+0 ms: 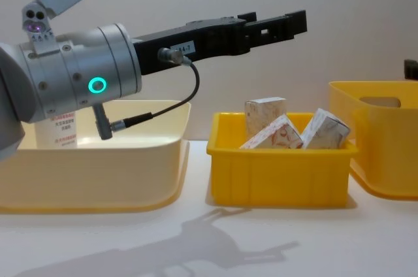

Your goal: Bimanual collaborative sorting of washing and personal care products

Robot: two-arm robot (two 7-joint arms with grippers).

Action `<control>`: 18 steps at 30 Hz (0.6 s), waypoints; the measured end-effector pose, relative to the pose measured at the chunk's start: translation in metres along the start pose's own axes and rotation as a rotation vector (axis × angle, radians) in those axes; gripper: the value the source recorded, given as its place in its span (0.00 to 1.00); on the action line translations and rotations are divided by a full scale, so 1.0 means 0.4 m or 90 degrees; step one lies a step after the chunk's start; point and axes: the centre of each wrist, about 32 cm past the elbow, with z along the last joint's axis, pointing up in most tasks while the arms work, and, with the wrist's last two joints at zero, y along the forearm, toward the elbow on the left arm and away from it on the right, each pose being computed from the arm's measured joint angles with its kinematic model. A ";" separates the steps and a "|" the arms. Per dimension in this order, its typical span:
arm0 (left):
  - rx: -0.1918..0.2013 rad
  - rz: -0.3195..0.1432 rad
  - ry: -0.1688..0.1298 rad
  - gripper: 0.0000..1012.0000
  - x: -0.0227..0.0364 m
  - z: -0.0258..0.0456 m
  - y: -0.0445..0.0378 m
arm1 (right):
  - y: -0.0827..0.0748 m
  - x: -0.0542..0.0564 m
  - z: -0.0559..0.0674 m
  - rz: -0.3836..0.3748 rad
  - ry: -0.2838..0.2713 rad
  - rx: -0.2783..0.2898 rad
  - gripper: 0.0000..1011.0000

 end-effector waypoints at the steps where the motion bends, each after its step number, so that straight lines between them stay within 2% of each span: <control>1: 0.000 0.000 0.000 0.99 0.000 0.000 0.000 | -0.001 0.000 0.000 0.002 0.001 0.004 0.99; 8: 0.002 0.004 -0.001 0.99 -0.001 -0.001 0.001 | -0.014 0.003 0.011 0.025 0.016 0.058 0.99; 13: 0.010 0.021 -0.007 0.99 -0.006 -0.006 0.006 | -0.024 0.005 0.019 0.046 0.027 0.102 0.99; 16: 0.022 0.047 -0.016 0.99 -0.015 -0.014 0.014 | -0.032 0.005 0.028 0.065 0.036 0.140 0.99; 18: 0.027 0.058 -0.020 0.99 -0.019 -0.017 0.017 | -0.035 0.005 0.032 0.071 0.040 0.153 0.99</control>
